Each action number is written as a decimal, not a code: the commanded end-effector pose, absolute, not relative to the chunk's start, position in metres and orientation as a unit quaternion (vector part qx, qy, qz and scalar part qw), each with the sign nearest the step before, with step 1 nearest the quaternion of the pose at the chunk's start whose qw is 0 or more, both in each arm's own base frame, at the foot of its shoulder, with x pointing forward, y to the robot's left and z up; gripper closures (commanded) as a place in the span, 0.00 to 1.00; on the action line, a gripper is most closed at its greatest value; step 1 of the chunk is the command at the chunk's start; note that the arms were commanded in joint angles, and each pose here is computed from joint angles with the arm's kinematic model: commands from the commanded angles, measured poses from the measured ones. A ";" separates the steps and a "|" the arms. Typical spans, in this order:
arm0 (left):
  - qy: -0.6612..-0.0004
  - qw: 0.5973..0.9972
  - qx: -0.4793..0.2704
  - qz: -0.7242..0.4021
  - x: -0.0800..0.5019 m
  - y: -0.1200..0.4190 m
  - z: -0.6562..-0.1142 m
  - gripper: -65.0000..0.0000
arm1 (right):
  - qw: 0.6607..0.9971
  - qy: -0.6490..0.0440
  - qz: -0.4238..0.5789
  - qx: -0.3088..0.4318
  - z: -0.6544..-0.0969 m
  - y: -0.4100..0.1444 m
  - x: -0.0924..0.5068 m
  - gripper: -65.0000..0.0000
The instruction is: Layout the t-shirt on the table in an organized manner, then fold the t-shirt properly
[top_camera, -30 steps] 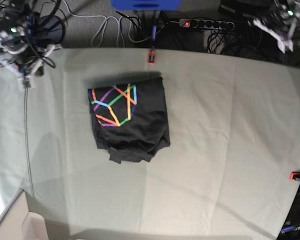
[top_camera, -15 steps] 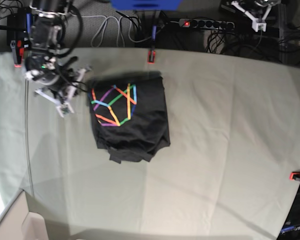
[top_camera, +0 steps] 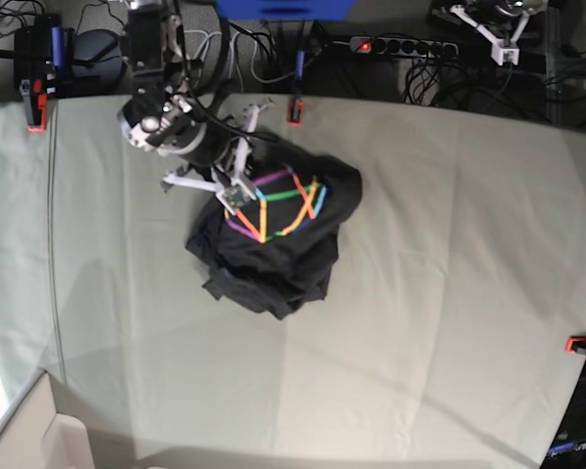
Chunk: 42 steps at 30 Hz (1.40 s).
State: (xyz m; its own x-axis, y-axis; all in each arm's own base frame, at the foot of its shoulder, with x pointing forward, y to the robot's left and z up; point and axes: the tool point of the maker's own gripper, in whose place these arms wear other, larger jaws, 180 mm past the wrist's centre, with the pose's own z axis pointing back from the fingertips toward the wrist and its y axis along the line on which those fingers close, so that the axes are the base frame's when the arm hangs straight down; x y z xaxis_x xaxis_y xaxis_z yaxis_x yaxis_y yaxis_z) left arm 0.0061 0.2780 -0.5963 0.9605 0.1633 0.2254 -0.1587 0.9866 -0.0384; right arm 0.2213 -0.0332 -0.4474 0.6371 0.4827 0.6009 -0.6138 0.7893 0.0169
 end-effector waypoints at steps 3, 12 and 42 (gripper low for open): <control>-0.115 0.990 -0.006 0.079 0.003 0.283 -0.594 1.00 | 0.893 -0.312 0.304 0.115 -0.441 -0.035 0.224 1.00; -0.133 0.988 -0.010 0.080 0.025 0.280 -0.595 1.00 | 0.929 -0.289 0.231 0.005 -0.445 -0.158 0.215 1.00; -0.116 0.989 -0.090 0.033 0.040 0.180 -0.649 1.00 | 0.974 -0.153 -0.041 0.159 -0.574 -0.121 -0.021 1.00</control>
State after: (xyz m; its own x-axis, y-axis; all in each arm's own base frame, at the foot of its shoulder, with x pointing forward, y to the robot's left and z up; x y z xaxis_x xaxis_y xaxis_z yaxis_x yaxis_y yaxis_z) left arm 0.0388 0.1721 -0.6496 0.9728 0.0878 0.2144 -0.0447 0.9791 -0.1983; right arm -0.0253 -0.1247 -0.5776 0.9534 -0.1292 0.2726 0.0408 0.9505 0.3080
